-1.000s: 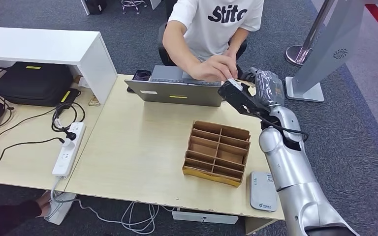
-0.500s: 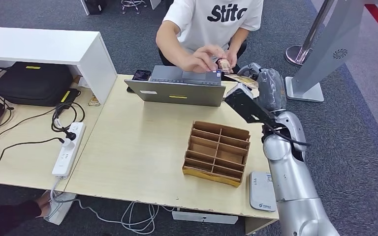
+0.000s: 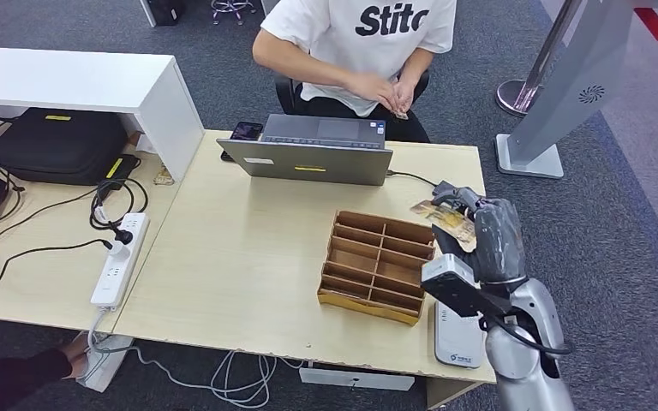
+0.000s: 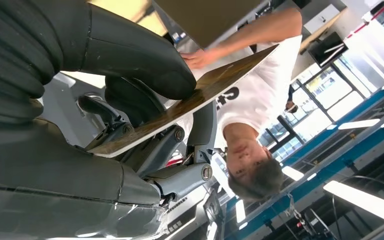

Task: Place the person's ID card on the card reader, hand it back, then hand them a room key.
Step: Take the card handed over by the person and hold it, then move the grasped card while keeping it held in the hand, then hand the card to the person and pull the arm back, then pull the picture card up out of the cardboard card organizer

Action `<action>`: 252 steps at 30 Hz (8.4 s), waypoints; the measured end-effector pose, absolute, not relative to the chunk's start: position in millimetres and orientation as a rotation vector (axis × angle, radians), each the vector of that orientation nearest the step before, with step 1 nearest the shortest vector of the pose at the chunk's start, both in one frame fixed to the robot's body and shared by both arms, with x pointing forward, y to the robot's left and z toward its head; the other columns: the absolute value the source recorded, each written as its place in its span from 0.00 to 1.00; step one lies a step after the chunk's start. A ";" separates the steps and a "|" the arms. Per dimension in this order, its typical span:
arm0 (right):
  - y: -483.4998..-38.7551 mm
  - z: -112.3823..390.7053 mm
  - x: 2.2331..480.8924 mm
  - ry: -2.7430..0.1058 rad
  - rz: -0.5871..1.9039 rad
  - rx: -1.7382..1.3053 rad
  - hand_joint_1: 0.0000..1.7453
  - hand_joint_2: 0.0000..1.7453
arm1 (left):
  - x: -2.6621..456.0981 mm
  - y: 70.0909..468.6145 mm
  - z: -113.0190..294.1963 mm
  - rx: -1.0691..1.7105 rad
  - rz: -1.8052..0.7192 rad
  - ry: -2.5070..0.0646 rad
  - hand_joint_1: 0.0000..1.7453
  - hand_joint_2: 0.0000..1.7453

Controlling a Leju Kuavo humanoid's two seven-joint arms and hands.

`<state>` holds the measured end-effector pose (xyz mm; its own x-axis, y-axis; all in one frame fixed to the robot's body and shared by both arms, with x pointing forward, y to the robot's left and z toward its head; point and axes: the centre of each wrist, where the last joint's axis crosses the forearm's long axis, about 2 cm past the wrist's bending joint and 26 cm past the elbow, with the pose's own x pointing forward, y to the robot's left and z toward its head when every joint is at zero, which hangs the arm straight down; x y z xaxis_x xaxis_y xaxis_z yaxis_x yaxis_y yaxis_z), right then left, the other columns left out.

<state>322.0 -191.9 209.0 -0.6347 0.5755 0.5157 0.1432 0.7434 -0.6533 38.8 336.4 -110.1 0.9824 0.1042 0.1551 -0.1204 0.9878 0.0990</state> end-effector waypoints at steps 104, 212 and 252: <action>-193.2 279.0 434.3 -1.655 1.528 -0.435 1.00 1.00 | 40.5 343.2 -109.3 0.102 0.140 -0.148 0.00 1.00; -136.5 96.1 245.1 -1.629 1.496 -0.865 0.00 1.00 | 33.7 325.9 -111.3 0.119 0.186 -0.119 0.00 1.00; -137.7 99.7 250.1 -1.572 1.387 -0.864 0.92 1.00 | 33.2 321.8 -111.6 0.116 0.199 -0.117 0.00 1.00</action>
<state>250.1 -137.7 99.7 -0.4035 0.9027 0.1491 -0.0359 0.1473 -0.9884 33.2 321.8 -111.6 0.9734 0.1903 0.1273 -0.2037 0.9736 0.1030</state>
